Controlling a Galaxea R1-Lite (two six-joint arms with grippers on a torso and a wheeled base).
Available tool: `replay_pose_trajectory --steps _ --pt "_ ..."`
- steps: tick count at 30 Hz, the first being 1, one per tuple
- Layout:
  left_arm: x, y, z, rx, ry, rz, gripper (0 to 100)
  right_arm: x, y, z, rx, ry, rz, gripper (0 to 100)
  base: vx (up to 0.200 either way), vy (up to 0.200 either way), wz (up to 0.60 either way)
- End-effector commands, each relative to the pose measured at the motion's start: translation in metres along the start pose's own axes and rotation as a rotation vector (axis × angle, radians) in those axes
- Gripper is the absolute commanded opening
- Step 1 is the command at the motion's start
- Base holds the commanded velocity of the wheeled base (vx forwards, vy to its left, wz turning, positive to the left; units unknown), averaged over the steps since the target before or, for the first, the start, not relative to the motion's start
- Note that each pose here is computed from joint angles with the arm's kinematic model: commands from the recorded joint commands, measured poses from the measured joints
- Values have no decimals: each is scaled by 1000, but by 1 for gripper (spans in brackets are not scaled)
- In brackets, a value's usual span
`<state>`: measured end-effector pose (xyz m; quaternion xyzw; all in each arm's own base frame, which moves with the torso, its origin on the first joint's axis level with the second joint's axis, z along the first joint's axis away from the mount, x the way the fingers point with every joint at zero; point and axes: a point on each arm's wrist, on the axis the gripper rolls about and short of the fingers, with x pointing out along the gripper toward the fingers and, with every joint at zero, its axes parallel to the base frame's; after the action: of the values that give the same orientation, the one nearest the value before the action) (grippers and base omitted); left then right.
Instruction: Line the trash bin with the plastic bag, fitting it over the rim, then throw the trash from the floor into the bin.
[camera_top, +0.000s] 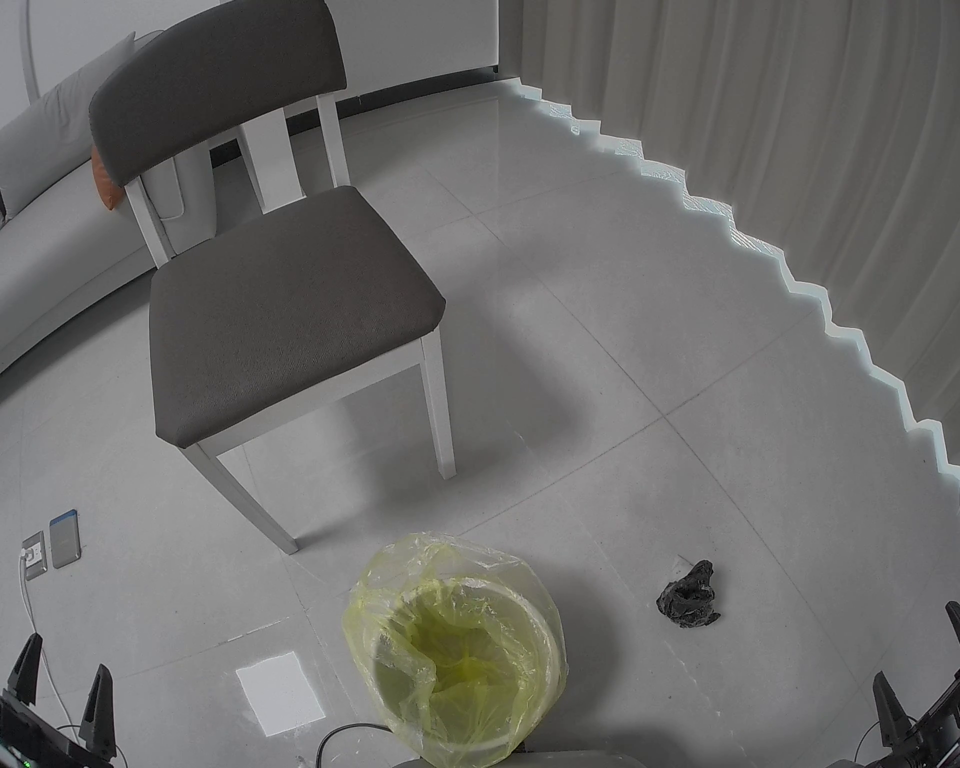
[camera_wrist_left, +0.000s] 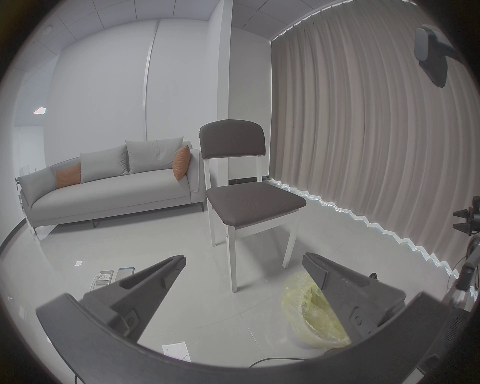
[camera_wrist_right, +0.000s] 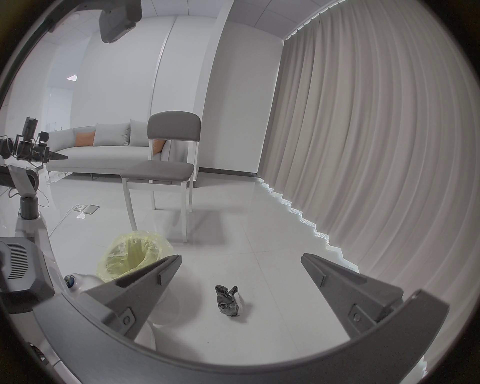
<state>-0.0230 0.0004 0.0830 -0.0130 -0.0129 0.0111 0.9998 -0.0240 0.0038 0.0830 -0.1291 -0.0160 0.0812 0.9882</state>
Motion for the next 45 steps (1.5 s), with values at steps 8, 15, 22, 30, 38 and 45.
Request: replay_pose_trajectory --steps 8,15,22,30,38,45 --pt "0 0 -5 0 3 1 100 -1 0 0 -2 -10 -2 100 0 0 0" --pt "0 0 -5 0 3 1 100 -1 0 0 -2 -11 -4 100 0 0 0" --pt "0 0 -5 0 3 1 100 -1 0 0 -2 -11 -4 100 0 0 0" --pt "0 0 -5 0 3 1 100 -1 0 0 -4 -13 -5 100 0 0 0" --pt "0 0 -5 0 3 1 100 -1 0 0 -4 -11 -4 100 0 0 0" --pt "0 0 -5 0 3 1 100 -1 0 0 -4 -11 -4 100 0 0 0"
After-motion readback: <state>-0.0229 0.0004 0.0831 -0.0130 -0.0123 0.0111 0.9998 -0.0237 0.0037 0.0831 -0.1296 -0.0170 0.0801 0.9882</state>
